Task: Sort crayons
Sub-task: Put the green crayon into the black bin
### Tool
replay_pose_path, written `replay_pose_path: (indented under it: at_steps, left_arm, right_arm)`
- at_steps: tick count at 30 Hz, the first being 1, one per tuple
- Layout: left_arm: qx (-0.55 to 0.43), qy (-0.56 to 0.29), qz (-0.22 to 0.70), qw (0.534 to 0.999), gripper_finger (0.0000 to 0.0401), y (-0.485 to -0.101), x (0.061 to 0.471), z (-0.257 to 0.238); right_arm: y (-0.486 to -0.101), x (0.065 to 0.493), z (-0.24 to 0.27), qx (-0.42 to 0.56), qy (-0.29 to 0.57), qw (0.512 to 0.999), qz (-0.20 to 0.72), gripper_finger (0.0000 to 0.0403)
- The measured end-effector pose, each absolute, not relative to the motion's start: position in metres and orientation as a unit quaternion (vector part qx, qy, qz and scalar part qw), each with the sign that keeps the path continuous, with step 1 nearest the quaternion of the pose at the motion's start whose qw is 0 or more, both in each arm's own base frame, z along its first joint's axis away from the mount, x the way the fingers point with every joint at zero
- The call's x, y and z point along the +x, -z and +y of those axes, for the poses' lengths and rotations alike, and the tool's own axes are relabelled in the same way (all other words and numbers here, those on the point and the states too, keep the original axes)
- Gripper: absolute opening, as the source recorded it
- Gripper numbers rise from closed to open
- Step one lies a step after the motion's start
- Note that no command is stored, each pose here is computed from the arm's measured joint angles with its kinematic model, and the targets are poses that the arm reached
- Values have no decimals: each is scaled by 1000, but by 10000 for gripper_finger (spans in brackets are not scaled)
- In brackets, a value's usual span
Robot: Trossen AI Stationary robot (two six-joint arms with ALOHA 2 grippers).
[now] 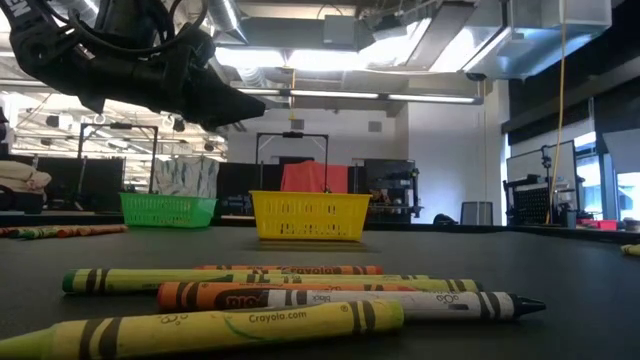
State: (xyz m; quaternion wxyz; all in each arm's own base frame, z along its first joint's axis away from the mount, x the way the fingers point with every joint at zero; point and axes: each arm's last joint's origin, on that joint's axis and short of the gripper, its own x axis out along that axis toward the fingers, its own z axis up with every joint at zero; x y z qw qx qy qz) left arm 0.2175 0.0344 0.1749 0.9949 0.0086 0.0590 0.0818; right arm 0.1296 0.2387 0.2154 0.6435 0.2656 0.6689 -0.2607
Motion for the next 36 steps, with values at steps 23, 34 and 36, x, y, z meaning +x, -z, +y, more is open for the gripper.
replay_pose_path:
  at_steps: [23, 34, 36]
  left_arm:
    - [-1, -89, 61, 994, 98, -174, 217, 35]
    - [-22, -264, 154, 952, 98, -155, 209, 46]
    - [-27, -292, 177, 940, 98, -151, 206, 50]
  right_arm:
    - [-240, 185, 174, 207, 256, 744, 581, 165]
    - [-207, 254, 47, -64, 275, 789, 545, 166]
    - [-197, 262, 18, -68, 273, 794, 539, 166]
